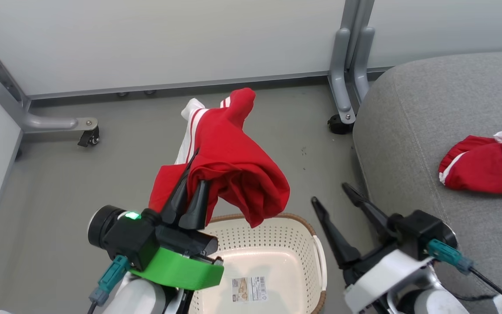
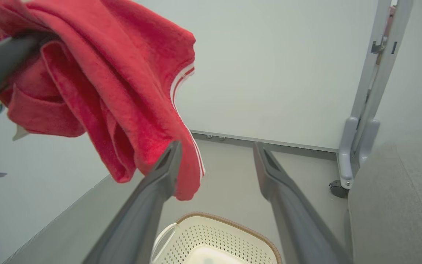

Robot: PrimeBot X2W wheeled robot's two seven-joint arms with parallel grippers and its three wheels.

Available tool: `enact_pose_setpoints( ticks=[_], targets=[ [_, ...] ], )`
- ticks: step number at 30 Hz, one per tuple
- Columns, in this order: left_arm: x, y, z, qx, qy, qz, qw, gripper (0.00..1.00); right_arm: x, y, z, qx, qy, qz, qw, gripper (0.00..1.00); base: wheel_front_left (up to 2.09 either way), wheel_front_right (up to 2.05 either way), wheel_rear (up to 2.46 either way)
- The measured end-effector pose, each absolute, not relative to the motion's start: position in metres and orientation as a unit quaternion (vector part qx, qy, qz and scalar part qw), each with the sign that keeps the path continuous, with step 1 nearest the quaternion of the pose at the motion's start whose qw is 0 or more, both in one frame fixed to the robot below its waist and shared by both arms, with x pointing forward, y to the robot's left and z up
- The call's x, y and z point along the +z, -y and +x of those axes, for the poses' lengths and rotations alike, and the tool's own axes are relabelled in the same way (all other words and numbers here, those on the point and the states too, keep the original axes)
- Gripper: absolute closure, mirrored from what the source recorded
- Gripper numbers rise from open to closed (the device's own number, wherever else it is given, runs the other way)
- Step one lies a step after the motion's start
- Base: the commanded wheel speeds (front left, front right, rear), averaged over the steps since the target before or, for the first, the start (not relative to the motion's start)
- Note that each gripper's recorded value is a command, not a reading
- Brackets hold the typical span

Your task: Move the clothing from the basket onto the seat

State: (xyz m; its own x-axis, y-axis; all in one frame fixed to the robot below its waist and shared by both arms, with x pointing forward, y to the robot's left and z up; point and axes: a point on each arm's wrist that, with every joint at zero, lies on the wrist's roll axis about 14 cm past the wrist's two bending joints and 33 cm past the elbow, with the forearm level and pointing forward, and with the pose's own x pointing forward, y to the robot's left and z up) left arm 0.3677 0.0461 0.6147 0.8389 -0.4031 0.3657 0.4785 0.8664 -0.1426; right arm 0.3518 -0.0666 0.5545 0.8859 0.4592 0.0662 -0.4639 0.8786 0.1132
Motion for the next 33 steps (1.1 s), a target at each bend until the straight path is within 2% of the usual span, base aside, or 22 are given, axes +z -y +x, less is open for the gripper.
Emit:
enact_pose_setpoints(
  ticks=[9, 22, 23, 24, 25, 33],
  targets=[
    [0.611, -0.047, 0.368, -0.232, 0.160, -0.116, 0.952, 1.00, 0.575, 0.004, 0.361, 0.360, 0.042, 0.041, 0.931, 0.00, 0.00, 0.00, 0.00],
    [0.619, -0.053, 0.364, -0.226, 0.173, -0.121, 0.951, 1.00, 0.577, -0.051, 0.374, 0.440, 0.042, 0.019, 0.897, 0.00, 0.00, 0.00, 0.00],
    [0.619, -0.053, 0.364, -0.227, 0.173, -0.121, 0.951, 1.00, 0.577, -0.053, 0.374, 0.443, 0.042, 0.022, 0.895, 0.52, 0.00, 0.00, 0.00],
    [0.619, -0.054, 0.364, -0.226, 0.173, -0.121, 0.951, 1.00, 0.577, -0.055, 0.375, 0.445, 0.041, 0.023, 0.894, 0.83, 0.00, 0.00, 0.00],
    [0.619, -0.054, 0.365, -0.224, 0.174, -0.121, 0.951, 1.00, 0.577, -0.056, 0.376, 0.447, 0.041, 0.025, 0.893, 1.00, 0.00, 0.00, 0.00],
    [0.620, -0.055, 0.367, -0.223, 0.176, -0.121, 0.951, 1.00, 0.576, -0.059, 0.378, 0.451, 0.043, 0.034, 0.891, 1.00, 0.00, 0.00, 0.00]
  ],
)
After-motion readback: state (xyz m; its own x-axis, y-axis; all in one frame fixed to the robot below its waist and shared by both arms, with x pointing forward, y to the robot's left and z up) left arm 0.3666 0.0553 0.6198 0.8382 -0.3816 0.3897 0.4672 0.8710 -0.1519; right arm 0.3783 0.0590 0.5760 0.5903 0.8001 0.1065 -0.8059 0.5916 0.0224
